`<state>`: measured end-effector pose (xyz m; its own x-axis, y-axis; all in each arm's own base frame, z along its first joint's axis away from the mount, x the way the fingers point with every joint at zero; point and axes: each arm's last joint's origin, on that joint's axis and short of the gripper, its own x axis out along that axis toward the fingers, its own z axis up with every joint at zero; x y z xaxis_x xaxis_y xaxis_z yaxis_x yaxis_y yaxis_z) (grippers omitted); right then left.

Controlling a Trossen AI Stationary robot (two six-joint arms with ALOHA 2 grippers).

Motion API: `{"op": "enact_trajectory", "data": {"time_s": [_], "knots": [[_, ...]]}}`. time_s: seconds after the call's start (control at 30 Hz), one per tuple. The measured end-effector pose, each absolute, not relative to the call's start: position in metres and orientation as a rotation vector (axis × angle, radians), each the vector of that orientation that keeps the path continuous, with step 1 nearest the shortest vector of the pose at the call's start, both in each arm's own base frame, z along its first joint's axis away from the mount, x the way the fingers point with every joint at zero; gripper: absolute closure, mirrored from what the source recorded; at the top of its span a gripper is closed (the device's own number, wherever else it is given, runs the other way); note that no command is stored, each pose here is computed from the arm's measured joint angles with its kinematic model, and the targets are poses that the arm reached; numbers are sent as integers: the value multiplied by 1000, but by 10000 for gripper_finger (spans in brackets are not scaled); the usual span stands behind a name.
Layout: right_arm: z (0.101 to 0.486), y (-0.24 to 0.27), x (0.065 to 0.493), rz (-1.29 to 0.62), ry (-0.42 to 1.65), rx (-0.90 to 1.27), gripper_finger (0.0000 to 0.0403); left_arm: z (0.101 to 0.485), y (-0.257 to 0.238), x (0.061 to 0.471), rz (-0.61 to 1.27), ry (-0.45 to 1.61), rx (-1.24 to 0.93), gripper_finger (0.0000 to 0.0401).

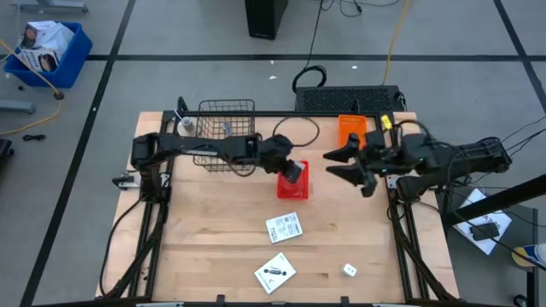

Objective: Pick and place items into bin
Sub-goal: Put the left white charger adapter into the red bin, then put the white charger adapter into the red bin

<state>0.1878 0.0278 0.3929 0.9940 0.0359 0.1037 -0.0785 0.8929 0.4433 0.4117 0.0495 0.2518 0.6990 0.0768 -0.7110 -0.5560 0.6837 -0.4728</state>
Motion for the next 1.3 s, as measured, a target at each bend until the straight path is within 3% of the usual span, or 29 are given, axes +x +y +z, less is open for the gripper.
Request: {"op": "enact_trajectory", "data": {"time_s": [0.17, 0.77, 1.13, 1.3], "knots": [[404, 24, 168, 73, -163, 453, 193, 221, 51, 416, 433, 895, -789, 301], [388, 23, 162, 67, -164, 438, 193, 199, 57, 418, 452, 980, -841, 284], [363, 24, 169, 97, -252, 503, 193, 203, 58, 424, 463, 886, -930, 160], [360, 27, 169, 131, -213, 542, 193, 212, 57, 427, 362, 857, -1010, 120]]}}
